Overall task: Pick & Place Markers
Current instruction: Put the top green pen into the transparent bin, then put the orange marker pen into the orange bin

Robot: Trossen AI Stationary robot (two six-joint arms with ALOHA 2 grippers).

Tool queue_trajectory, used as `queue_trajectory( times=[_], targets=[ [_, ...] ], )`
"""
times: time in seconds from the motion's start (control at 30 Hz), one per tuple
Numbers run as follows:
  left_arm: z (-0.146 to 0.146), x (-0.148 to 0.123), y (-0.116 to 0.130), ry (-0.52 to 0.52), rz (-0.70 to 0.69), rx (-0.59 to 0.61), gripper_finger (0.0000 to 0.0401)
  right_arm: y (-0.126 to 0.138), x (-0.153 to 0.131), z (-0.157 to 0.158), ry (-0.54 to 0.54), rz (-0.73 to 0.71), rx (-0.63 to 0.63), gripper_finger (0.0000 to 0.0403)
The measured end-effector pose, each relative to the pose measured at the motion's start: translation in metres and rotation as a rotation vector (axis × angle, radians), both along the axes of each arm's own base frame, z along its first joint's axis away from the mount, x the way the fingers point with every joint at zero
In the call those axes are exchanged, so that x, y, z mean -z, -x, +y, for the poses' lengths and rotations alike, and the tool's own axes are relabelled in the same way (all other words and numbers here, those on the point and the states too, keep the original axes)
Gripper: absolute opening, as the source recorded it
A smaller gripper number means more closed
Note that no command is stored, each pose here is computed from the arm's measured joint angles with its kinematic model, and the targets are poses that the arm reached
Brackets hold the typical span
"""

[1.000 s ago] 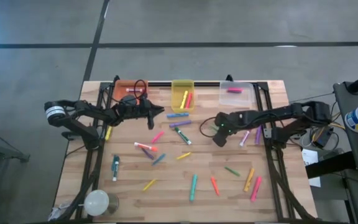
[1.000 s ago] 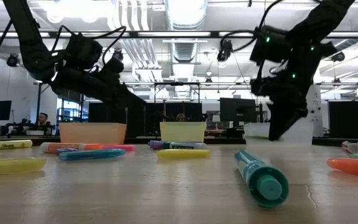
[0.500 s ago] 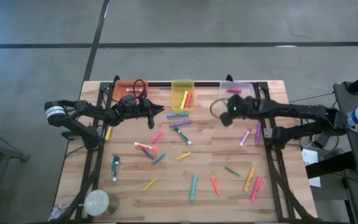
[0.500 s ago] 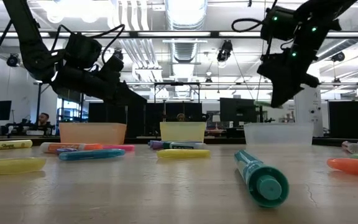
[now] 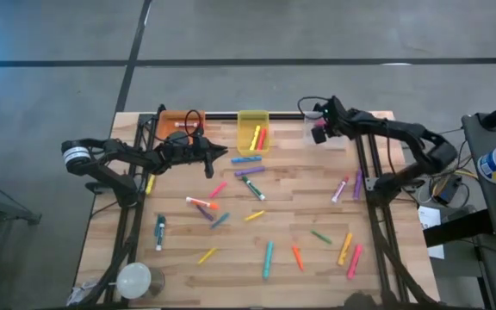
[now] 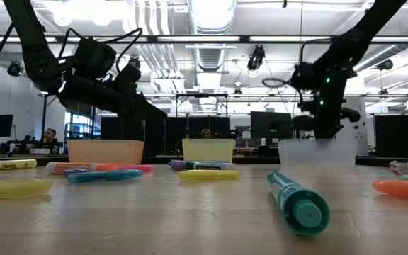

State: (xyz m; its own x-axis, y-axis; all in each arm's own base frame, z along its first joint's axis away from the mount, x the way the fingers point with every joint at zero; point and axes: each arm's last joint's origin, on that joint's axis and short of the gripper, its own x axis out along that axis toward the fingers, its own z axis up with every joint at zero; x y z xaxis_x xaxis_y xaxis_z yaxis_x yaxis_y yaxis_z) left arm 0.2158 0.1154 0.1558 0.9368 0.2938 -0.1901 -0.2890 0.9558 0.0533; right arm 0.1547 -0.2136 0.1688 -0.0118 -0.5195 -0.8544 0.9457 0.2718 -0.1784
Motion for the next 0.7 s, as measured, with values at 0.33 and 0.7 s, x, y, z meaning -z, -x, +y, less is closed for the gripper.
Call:
queue_trajectory(
  times=[0.33,0.7],
  targets=[
    [0.0,0.001,0.0,0.013,0.005,-0.002,0.0048,-0.01,0.011,-0.022,-0.069,0.011,0.008,0.0045],
    [0.0,0.002,0.001,0.022,0.008,-0.003,0.0048,-0.007,-0.007,-0.012,-0.059,0.01,0.012,0.009]
  ],
)
